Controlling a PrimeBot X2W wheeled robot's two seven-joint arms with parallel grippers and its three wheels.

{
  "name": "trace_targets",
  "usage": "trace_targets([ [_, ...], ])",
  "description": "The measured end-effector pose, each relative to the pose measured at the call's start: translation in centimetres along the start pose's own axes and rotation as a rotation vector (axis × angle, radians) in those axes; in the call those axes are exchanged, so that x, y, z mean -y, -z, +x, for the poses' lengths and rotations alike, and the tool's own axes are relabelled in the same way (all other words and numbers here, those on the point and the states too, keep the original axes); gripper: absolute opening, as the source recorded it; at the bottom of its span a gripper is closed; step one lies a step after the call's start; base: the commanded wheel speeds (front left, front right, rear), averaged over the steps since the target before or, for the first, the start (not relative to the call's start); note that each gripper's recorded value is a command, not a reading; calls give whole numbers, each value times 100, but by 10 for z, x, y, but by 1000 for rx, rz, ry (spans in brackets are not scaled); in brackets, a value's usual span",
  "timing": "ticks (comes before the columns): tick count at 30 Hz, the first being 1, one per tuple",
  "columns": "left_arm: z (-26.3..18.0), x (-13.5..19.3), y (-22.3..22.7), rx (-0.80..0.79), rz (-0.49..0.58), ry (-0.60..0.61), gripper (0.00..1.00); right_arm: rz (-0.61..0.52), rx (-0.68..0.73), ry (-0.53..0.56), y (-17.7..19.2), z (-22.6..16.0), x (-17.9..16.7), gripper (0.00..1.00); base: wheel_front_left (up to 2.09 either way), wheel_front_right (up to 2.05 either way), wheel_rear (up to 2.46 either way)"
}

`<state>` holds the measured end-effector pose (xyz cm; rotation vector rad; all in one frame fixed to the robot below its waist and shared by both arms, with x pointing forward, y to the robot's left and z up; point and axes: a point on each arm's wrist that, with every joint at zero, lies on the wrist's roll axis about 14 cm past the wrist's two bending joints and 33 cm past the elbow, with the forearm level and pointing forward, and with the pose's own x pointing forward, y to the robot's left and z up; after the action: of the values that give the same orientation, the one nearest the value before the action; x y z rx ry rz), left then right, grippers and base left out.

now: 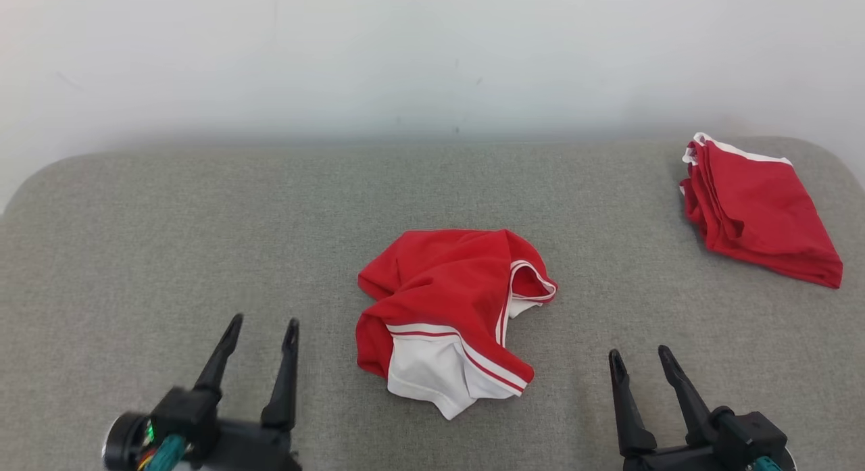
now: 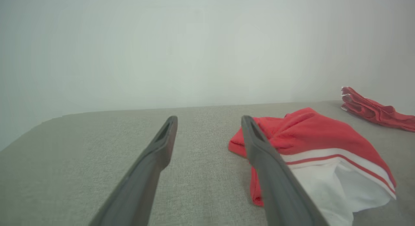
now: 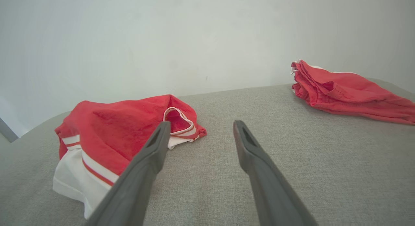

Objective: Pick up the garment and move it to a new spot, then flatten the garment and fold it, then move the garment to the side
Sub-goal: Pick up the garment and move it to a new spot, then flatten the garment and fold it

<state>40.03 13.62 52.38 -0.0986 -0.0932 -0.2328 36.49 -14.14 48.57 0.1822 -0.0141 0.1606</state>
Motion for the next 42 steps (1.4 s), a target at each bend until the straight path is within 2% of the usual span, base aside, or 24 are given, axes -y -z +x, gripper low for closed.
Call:
trace_targets([
  [8,-38,-38,2,-4,38,-142,100,2,-3,2,1,-4,0,100,0,0,0],
  [17,-67,-59,-6,26,56,-233,100,22,-38,-4,12,-7,-3,100,0,0,0],
  [33,-76,-63,4,-1,58,-261,100,34,-94,-5,30,-14,-5,100,0,0,0],
  [42,-80,-64,5,-3,64,-272,100,48,-140,-55,44,-15,-22,100,0,0,0],
])
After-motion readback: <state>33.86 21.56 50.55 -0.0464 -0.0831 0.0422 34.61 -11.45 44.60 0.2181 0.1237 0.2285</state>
